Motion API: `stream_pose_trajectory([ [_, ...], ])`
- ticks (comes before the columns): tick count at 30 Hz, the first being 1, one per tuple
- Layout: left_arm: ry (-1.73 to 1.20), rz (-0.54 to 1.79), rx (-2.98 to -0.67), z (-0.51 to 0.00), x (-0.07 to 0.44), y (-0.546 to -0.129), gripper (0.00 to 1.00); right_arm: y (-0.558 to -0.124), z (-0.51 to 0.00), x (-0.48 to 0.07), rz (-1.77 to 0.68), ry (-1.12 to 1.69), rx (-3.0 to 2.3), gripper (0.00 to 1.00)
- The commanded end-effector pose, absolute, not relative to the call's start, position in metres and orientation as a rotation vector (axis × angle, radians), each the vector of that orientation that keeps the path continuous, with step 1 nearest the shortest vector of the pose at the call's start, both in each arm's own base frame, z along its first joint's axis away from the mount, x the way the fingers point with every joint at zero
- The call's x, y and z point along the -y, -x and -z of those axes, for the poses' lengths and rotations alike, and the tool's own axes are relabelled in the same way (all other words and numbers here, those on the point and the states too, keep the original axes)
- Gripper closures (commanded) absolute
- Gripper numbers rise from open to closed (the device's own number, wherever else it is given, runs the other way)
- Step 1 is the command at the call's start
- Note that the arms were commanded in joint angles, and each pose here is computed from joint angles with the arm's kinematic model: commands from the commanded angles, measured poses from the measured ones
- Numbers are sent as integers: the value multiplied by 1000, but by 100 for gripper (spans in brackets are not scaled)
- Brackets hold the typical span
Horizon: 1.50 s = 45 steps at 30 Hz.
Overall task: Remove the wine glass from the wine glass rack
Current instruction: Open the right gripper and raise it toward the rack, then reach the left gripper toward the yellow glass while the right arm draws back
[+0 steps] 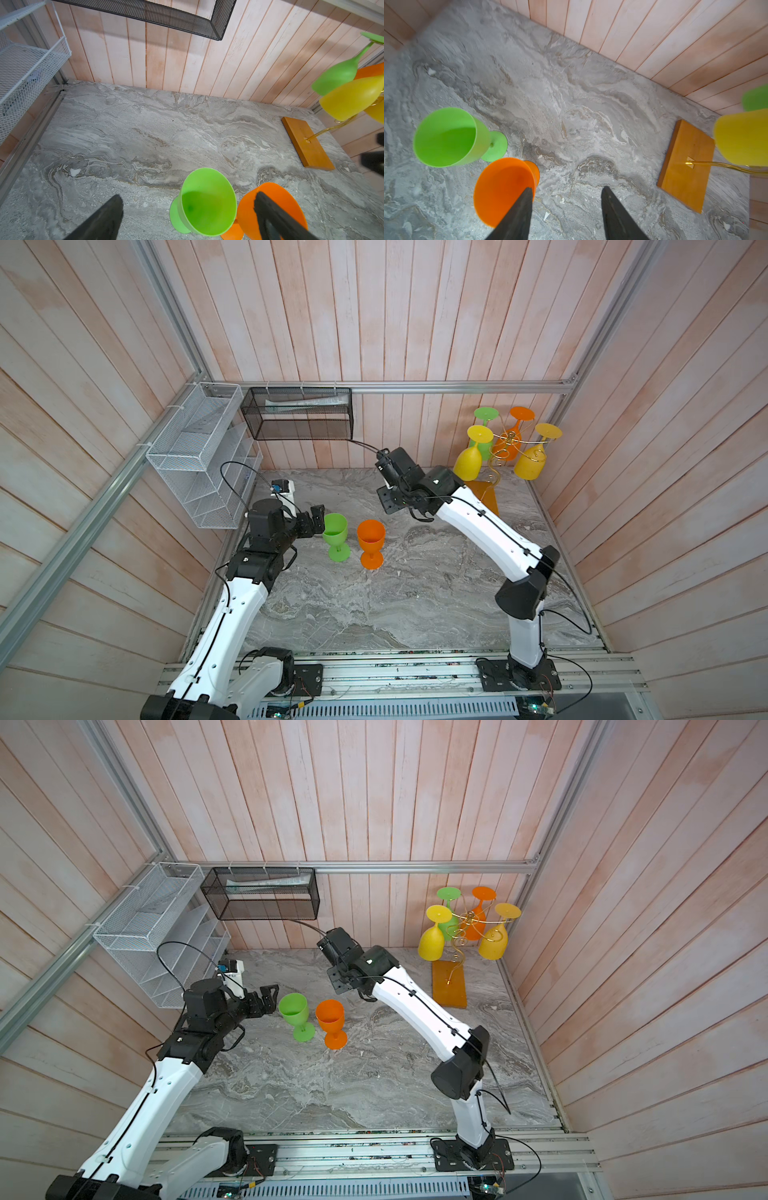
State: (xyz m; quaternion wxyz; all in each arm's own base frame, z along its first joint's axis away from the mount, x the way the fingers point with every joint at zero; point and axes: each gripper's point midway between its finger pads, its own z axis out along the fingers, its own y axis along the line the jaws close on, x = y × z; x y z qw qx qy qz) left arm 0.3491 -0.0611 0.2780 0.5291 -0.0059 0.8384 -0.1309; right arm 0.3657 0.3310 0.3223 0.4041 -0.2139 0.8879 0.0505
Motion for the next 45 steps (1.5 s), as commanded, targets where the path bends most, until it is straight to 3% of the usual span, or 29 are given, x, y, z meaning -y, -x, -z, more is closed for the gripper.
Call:
stream_pose_trajectory([
  [1,-29,344,-1974,-281,67,-347,0,-386,-357,-297,-163,346,-2142,45],
  [12,-213,463,-1918,-287,106,-334,1,-399,-416,-158,-664,-196,-1918,46],
  [18,-283,509,-1894,-290,121,-326,1,-402,-426,-125,-894,-327,-1835,46],
  [25,-328,618,-1900,-293,144,-323,1,-398,-443,-93,-861,-403,-1761,46],
  [33,-288,816,-1950,-313,190,-329,2,-372,-418,-74,-796,-390,-1748,46],
  [39,-279,985,-1954,-336,256,-341,3,-343,-374,-74,-719,-301,-1767,46],
  [45,-211,1118,-1939,-350,320,-379,4,-324,-323,-77,-644,-263,-1816,47],
])
